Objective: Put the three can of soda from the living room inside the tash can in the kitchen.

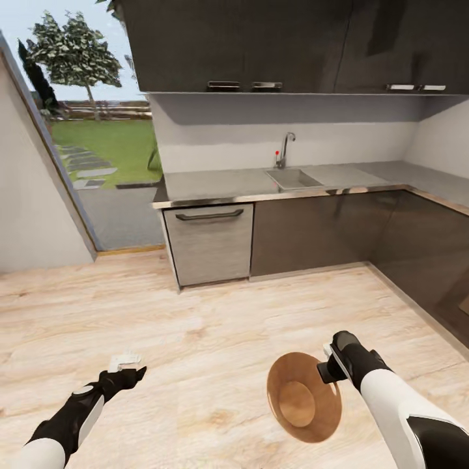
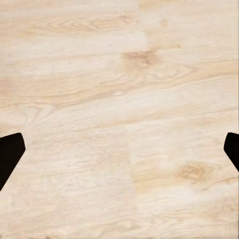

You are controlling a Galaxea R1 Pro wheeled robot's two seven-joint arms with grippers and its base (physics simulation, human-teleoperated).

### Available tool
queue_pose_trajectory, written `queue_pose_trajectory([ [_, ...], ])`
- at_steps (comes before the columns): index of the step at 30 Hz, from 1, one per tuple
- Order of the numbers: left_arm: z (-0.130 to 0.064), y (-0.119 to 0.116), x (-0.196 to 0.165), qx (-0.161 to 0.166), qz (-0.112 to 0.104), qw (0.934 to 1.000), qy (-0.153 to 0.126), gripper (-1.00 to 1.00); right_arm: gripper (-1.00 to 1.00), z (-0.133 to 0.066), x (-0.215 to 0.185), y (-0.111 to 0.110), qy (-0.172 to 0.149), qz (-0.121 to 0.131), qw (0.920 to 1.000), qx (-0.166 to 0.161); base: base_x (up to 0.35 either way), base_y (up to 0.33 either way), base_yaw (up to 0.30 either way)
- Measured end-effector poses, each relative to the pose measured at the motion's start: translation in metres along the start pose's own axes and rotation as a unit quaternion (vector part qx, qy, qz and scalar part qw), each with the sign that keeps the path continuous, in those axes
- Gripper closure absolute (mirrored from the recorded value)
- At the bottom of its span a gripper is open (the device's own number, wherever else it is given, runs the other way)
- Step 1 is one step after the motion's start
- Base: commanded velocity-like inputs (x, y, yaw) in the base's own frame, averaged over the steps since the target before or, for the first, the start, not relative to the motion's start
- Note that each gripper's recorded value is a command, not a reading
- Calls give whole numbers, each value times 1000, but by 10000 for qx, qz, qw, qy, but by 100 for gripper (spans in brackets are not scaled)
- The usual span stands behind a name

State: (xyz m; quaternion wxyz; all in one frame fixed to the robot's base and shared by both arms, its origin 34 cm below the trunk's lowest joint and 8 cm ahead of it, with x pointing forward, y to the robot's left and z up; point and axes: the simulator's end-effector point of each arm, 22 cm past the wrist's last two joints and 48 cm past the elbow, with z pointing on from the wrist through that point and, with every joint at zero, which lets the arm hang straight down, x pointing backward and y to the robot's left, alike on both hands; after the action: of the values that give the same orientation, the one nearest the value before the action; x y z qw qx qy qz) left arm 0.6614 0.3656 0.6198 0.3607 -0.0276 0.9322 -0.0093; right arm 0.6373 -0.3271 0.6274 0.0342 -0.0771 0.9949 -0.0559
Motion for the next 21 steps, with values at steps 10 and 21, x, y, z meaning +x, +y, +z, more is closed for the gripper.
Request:
queue_pose_trajectory([
  [10,0,0,0,-1,-1,10000,-4,-100,100,0,-1,5,0,-20,10000,-7,-154,254,245],
  [21,0,0,0,-2,2,10000,-7,-100,100,0,-1,5,0,-27,10000,-6,-183,254,246],
])
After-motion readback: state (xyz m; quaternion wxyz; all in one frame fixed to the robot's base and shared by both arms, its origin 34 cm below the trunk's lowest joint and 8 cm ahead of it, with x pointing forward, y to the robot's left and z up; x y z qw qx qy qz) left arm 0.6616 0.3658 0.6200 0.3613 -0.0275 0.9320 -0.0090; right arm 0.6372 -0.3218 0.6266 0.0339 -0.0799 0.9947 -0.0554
